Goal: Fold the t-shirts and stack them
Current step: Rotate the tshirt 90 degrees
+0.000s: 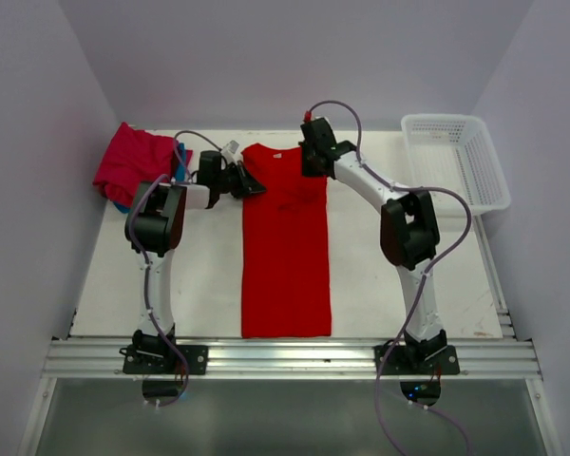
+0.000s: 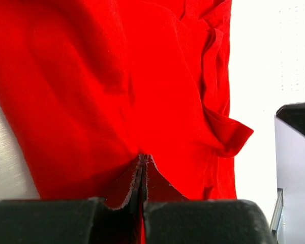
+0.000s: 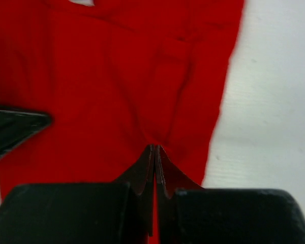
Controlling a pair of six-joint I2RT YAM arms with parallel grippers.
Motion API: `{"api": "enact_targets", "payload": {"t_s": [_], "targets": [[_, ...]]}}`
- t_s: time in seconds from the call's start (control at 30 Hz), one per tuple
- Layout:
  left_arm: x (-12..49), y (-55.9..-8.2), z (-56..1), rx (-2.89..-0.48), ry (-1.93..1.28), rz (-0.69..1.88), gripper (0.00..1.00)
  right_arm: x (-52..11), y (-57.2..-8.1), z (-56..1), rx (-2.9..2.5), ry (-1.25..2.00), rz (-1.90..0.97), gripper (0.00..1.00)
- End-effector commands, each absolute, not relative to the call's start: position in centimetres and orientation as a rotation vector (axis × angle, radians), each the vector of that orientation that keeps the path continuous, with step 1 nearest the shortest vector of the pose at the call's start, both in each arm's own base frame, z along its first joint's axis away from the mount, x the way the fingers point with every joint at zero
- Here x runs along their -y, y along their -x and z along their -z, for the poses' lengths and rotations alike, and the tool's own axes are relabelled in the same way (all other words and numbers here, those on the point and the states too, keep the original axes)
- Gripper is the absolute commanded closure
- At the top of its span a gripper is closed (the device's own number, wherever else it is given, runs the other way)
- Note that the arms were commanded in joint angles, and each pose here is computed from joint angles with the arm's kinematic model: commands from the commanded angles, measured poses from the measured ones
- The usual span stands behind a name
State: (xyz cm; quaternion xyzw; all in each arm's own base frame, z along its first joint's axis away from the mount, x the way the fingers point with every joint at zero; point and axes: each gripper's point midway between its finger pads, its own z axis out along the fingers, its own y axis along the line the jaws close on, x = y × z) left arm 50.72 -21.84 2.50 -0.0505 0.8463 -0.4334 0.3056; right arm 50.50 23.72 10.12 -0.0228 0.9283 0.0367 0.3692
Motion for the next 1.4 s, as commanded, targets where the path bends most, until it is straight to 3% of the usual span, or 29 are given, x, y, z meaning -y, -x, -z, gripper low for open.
{"api": "enact_targets", "payload": {"t_s": [0.0,0.4,0.73,0.9,1.1,1.2,1.3,1.37], "targets": [[21.0,-50.7,-2.2,-2.232,0.149,1.13,1.0,-29.2,-52.3,-11.3,-2.353,0.16,-0.471,1.0],[20.4,-50.7,-2.4,-2.218,0.158,1.141,1.0,-29.3,-55.3,-6.8,-2.433,0.041,-0.595,1.0],[20.0,-51.1,-2.2,-2.214,0.177,1.146,1.0,-22.6,-55.0,-7.2,-2.45,-0.053,-0.133,1.0],[20.0,-51.0,-1.8,-2.216,0.181,1.152,1.0,-17.7,-55.0,-9.4,-2.386,-0.143,0.187,1.0],[19.9,-51.0,-1.6,-2.219,0.187,1.15,1.0,-14.5,-54.1,-11.9,-2.317,-0.189,0.373,1.0],[19.9,-51.1,-1.5,-2.219,0.189,1.152,1.0,-14.5,-53.7,-12.9,-2.296,-0.19,0.351,1.0],[19.9,-51.0,-1.6,-2.219,0.189,1.152,1.0,-17.0,-53.3,-13.2,-2.314,-0.13,0.14,1.0],[19.8,-51.0,-1.5,-2.22,0.19,1.152,1.0,-21.3,-53.5,-14.4,-2.297,-0.032,-0.17,1.0]]}}
